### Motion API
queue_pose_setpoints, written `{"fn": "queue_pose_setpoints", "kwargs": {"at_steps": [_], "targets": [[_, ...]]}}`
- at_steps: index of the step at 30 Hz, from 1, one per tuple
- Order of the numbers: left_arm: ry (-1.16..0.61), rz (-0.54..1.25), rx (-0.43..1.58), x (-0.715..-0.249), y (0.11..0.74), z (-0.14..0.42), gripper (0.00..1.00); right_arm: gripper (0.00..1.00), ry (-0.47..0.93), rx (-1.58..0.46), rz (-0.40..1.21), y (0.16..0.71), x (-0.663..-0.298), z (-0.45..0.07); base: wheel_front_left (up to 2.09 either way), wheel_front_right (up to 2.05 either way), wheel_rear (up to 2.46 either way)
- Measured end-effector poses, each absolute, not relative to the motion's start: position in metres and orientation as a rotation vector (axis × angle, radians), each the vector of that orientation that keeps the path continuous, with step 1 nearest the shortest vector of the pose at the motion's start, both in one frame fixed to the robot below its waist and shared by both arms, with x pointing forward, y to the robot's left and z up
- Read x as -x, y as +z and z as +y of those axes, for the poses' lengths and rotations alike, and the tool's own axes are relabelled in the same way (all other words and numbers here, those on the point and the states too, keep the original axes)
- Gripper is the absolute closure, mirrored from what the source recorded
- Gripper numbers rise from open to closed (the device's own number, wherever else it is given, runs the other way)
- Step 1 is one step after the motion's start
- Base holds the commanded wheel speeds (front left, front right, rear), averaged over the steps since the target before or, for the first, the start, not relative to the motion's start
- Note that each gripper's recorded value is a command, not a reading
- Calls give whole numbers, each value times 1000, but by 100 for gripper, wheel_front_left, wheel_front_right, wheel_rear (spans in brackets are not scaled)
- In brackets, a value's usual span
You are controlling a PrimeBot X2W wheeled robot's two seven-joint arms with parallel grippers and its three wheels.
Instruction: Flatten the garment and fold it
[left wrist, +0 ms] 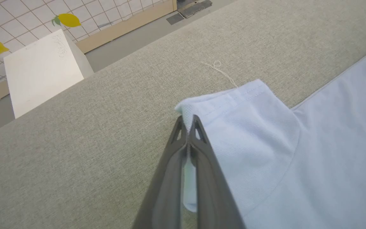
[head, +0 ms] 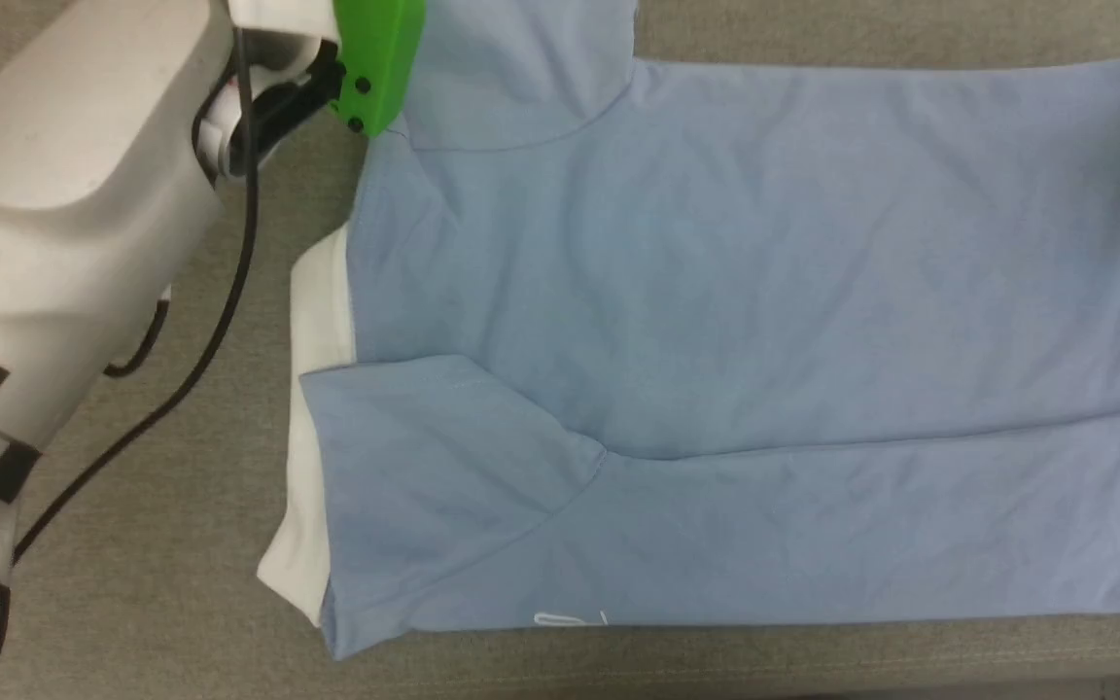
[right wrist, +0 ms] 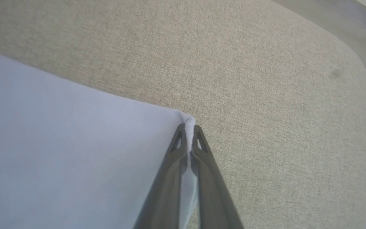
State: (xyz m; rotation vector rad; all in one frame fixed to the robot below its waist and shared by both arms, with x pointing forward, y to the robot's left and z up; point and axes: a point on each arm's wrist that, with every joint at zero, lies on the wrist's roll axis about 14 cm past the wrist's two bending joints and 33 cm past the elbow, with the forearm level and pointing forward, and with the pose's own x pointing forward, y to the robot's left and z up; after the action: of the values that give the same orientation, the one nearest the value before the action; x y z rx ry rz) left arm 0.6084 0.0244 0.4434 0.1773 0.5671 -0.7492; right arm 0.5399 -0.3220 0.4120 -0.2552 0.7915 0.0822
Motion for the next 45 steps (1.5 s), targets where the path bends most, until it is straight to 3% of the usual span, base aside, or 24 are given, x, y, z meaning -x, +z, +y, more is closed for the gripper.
{"fn": "queue_pose_setpoints", "kwargs": {"at_steps": [13, 14, 24, 45], "targets": [[-684, 469, -111, -551, 491, 46, 100, 100, 106, 207, 718, 443, -481, -323, 0, 0, 0], [-646, 480, -56, -525, 490, 56, 100, 100, 110, 189, 704, 444, -465, -320, 0, 0, 0], [-541, 569, 19, -423, 473, 88, 100, 100, 134, 137, 755, 422, -405, -311, 0, 0, 0], [-583, 831, -8, -337, 410, 95, 100, 100, 197, 286, 923, 382, -359, -305, 0, 0, 0]]}}
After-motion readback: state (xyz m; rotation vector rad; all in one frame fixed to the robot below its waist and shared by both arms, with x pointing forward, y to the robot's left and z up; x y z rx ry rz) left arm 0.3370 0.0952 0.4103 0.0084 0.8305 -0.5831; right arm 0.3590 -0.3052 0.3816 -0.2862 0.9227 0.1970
